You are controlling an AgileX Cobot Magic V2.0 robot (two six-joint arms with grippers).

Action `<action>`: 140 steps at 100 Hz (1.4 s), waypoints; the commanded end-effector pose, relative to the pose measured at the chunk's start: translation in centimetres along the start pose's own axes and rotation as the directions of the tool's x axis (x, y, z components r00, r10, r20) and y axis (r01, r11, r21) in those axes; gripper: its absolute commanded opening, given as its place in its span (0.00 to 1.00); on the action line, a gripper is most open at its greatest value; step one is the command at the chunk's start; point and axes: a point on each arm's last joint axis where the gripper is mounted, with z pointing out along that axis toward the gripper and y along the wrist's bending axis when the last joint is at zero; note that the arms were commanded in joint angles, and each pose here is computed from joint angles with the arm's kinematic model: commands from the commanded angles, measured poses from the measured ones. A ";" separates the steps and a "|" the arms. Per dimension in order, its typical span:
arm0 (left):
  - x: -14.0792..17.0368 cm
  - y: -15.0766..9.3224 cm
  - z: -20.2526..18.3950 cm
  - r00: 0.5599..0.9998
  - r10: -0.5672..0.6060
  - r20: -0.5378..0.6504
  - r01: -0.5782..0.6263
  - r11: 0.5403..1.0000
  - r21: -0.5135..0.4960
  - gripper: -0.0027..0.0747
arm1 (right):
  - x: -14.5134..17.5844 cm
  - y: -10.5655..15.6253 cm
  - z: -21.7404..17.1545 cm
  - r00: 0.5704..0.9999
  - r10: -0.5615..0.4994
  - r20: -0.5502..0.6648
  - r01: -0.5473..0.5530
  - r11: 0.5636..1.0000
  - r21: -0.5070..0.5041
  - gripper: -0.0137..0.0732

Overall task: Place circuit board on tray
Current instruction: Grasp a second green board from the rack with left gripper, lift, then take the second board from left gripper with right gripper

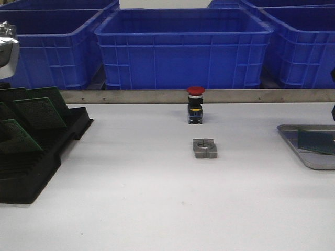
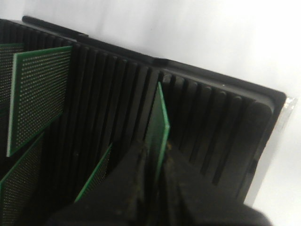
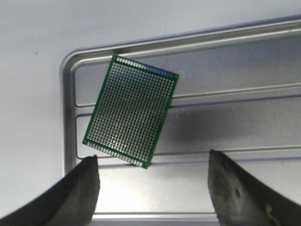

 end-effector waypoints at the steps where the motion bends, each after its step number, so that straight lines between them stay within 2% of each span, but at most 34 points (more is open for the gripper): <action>1: -0.7 0.9 -1.7 0.998 -0.037 0.044 0.040 0.997 -0.068 0.01 | -1.8 0.1 -2.1 0.992 -0.012 0.123 0.010 1.000 0.016 0.74; 22: -1.2 0.8 -5.3 0.997 0.000 0.079 0.011 0.991 -0.136 0.01 | -2.2 0.6 -4.1 0.984 -0.027 0.174 0.025 1.000 0.015 0.74; 41: -2.1 0.2 -9.7 0.986 0.008 0.168 0.031 0.973 -0.230 0.01 | -2.5 1.9 -7.3 0.962 -0.128 0.241 0.128 0.992 0.016 0.74; 54: -3.5 -0.8 -10.7 0.965 -0.024 0.260 0.074 0.980 -0.183 0.01 | -2.2 4.9 -9.2 0.931 -0.231 0.284 0.246 0.969 -0.018 0.74; 61: -4.4 -1.5 -10.7 0.951 -0.043 0.307 0.088 0.987 -0.135 0.01 | -1.8 6.9 -10.0 0.899 -0.312 0.308 0.340 0.940 -0.038 0.74; 71: -5.7 -2.4 -10.8 0.930 -0.054 0.363 0.091 0.992 -0.085 0.01 | -1.0 10.0 -10.9 0.827 -0.448 0.339 0.496 0.866 -0.066 0.74; 80: -6.7 -2.9 -10.8 0.913 -0.066 0.403 0.094 0.994 -0.050 0.01 | 0.1 12.8 -11.3 0.770 -0.530 0.356 0.597 0.795 -0.108 0.74; 87: -7.2 -3.3 -10.8 0.901 -0.081 0.427 0.101 0.995 -0.024 0.01 | 1.4 15.3 -11.5 0.711 -0.600 0.367 0.682 0.715 -0.153 0.74; 94: -7.7 -3.6 -10.7 0.894 -0.089 0.440 0.101 0.995 -0.004 0.01 | 2.8 17.5 -11.7 0.638 -0.670 0.380 0.762 0.619 -0.188 0.74; 106: -8.1 -3.9 -10.7 0.888 -0.089 0.451 0.094 0.996 0.011 0.01 | 5.2 20.8 -12.2 0.467 -0.770 0.435 0.884 0.420 -0.206 0.74; 111: -8.3 -3.9 -10.7 0.877 -0.114 0.468 0.114 0.993 0.028 0.01 | 6.0 22.0 -12.3 0.416 -0.783 0.462 0.909 0.360 -0.208 0.74; 131: -9.4 -4.9 -11.0 0.847 -0.147 0.511 0.112 0.989 0.098 0.01 | 9.0 25.9 -12.2 0.318 -0.780 0.539 0.944 0.212 -0.251 0.74; 140: -9.8 -5.4 -11.1 0.845 -0.127 0.519 0.082 0.991 0.108 0.01 | 9.8 27.0 -12.0 0.292 -0.773 0.564 0.952 0.177 -0.250 0.74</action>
